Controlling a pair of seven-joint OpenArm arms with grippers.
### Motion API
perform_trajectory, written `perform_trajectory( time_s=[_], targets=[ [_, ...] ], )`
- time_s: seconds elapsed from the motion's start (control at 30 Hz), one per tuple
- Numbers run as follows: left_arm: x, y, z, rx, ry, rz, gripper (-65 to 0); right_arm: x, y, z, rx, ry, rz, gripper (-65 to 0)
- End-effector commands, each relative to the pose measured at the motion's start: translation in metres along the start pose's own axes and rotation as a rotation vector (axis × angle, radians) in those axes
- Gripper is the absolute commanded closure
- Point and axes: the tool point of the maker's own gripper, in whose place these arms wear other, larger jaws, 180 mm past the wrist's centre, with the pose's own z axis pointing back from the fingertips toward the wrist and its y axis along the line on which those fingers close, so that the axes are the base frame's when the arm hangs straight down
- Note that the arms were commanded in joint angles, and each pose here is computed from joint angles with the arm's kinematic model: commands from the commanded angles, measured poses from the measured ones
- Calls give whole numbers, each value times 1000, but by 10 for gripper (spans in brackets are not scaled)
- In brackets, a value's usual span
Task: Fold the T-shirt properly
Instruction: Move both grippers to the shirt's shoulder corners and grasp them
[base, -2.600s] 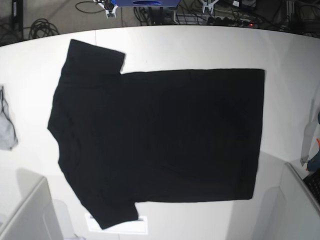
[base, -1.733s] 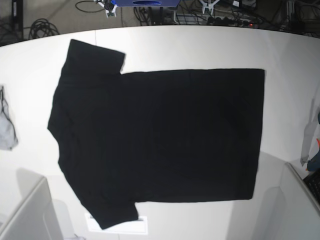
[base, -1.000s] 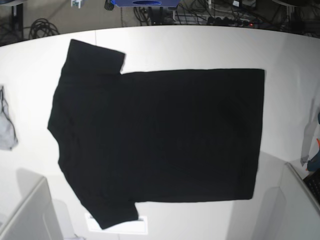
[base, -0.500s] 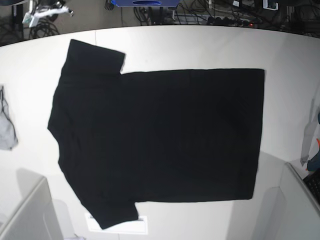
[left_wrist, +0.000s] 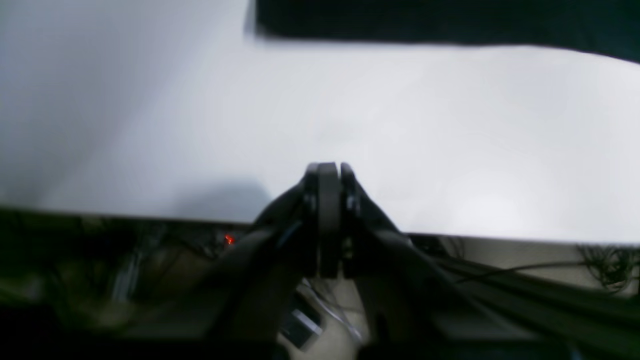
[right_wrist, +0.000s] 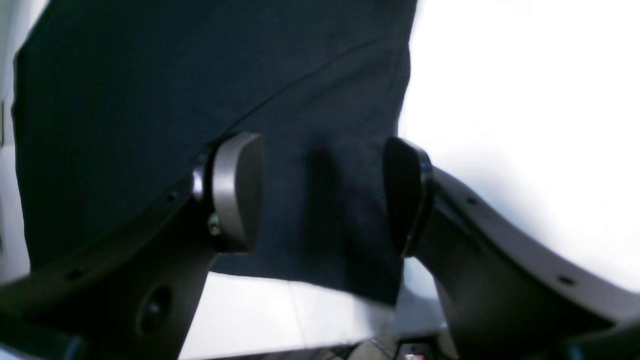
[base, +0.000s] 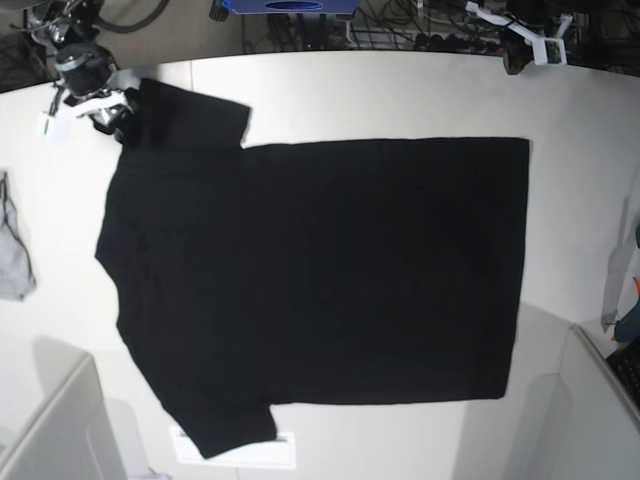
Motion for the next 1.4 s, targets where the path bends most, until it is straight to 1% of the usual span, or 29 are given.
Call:
perform_trajectory(
  time_s=[0.0,0.03,0.1,0.17,0.23,0.3,0.4,0.47,0.5,0.57,0.63,0.7,0.73,0.8,1.0,1.13,1.2,1.37],
  targets=[
    [14,12,1,28,-33,4,-109,11,-6,0,-8,-32,7,-345],
    [19,20,1,47,-38,20,-146,11,-12,-4,-21,-25,3,-345],
    [32,26,-3,48,-72,46,-193,4,-20,-13,-35,6,-3,-347],
    [44,23,-5,8,-108,83,-196,-3,-22,-19,-36,40,10,-347],
    [46,21,-6,-26,-118,130,-199,-10,-27,-22,-52,66,24,-345],
    [47,24,-10,-39,-107,167,-199,-18,-30,-22,-69,92,29,-345],
    [43,30,-22,-37,-58,213,-196,-38,-24,-22,-49,146,44,-341],
    [41,27,-30,-48,-39,253,-194,-49,-17,-23,-29,177,54,-339],
    [40,25,-34,-55,-31,271,-194,-51,-15,-24,-25,185,57,-329],
    [37,24,-40,-59,-17,304,-194,-58,-17,-26,-24,203,40,-264],
    [37,23,-46,-61,-14,337,-194,-61,-20,-30,-26,209,21,-162],
    [36,25,-52,-50,-11,373,-193,-64,-22,-32,-28,216,9,-38],
    [38,27,-54,-45,-14,385,-193,-65,-23,-32,-30,218,5,0],
    [42,27,-59,-46,-21,402,-193,-65,-23,-33,-29,219,2,0],
    [62,18,-72,-75,-64,409,-193,-65,-23,-33,-29,218,3,0],
    [64,18,-80,-76,-69,430,-193,-64,-22,-34,-27,216,7,0],
    [61,20,-85,-73,-63,447,-193,-63,-21,-34,-25,216,8,0],
    [41,0,-100,-116,9,456,-193,-63,-20,-34,-22,215,10,0]
  ],
)
